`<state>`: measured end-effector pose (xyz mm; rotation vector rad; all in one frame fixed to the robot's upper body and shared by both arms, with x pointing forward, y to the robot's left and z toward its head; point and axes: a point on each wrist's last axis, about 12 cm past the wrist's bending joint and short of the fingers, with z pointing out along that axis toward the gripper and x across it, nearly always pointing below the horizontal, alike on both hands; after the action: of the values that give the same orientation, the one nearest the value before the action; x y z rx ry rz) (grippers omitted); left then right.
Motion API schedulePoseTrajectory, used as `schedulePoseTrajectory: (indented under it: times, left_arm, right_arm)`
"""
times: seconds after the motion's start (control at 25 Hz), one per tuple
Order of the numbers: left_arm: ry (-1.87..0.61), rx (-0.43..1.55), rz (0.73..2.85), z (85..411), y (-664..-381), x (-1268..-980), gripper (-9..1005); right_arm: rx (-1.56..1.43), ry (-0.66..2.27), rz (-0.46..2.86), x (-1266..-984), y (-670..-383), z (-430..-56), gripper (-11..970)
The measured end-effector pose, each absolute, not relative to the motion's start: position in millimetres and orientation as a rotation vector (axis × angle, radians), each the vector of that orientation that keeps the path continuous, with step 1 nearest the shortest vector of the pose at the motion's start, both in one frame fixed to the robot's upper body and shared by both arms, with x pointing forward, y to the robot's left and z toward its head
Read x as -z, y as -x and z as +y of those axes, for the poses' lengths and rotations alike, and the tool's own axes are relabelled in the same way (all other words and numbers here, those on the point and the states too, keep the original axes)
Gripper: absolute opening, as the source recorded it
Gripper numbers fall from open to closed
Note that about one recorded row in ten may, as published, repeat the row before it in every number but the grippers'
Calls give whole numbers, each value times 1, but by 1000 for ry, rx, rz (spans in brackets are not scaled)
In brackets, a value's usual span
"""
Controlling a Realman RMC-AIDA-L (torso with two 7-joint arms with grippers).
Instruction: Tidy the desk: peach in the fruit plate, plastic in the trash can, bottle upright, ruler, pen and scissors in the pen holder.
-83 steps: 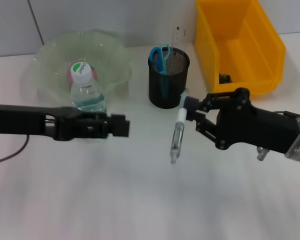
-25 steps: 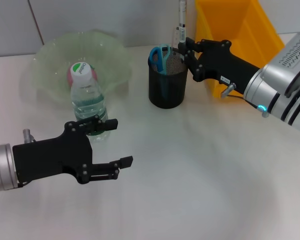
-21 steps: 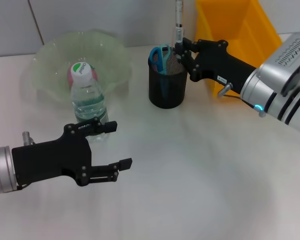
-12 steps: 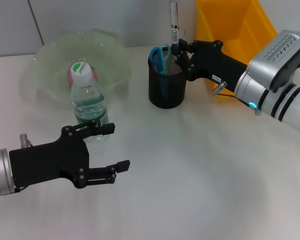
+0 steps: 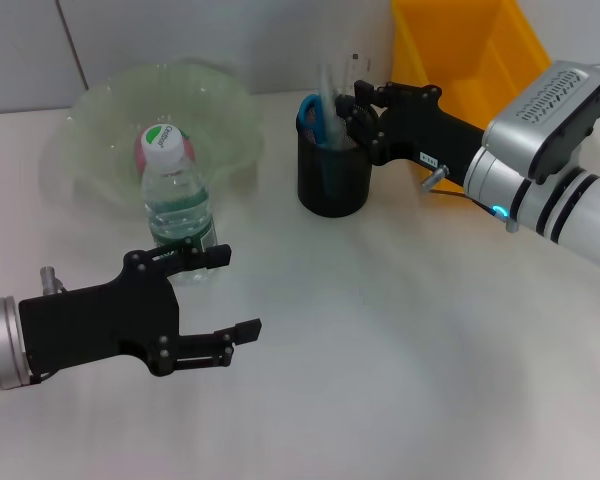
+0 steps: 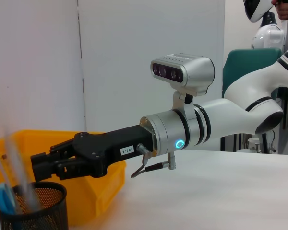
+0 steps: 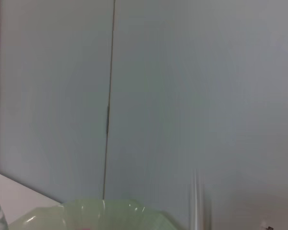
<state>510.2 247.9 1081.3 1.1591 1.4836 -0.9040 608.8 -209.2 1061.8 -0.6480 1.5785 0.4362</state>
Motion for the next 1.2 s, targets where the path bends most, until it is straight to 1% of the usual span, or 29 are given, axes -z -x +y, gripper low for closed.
schedulePoseTrajectory:
  times: [0.36, 0.52, 0.56, 0.6, 0.8, 0.92, 0.96, 1.2]
  left_arm:
    - [-1154, 898, 1478, 248, -512, -1083, 859]
    - [-1153, 898, 1478, 248, -512, -1083, 859]
    - [-1152, 897, 1480, 248, -512, -1083, 859]
    - [-1152, 897, 1480, 248, -512, -1083, 859]
    - [-1130, 921, 1491, 250, -512, -1085, 859]
    - [-1120, 952, 1500, 250, -512, -1086, 859]
    - [-1118, 961, 1502, 250, -512, -1087, 859]
    - [-1101, 1012, 1532, 251, -514, -1092, 859]
  right_arm:
    - [-460, 632, 1554, -1064, -607, -211, 383]
    - [-526, 594, 1515, -1070, -603, -216, 539]
    - [-594, 553, 1515, -1073, -600, -223, 578]
    - [-594, 553, 1515, -1073, -600, -223, 592]
    - [-764, 549, 1520, -1087, -582, -256, 661]
    - [-856, 619, 1559, -1098, -572, -273, 831]
    - [-905, 670, 1609, -1103, -569, -284, 831]
    - [-1013, 838, 1796, -1118, -571, -306, 830]
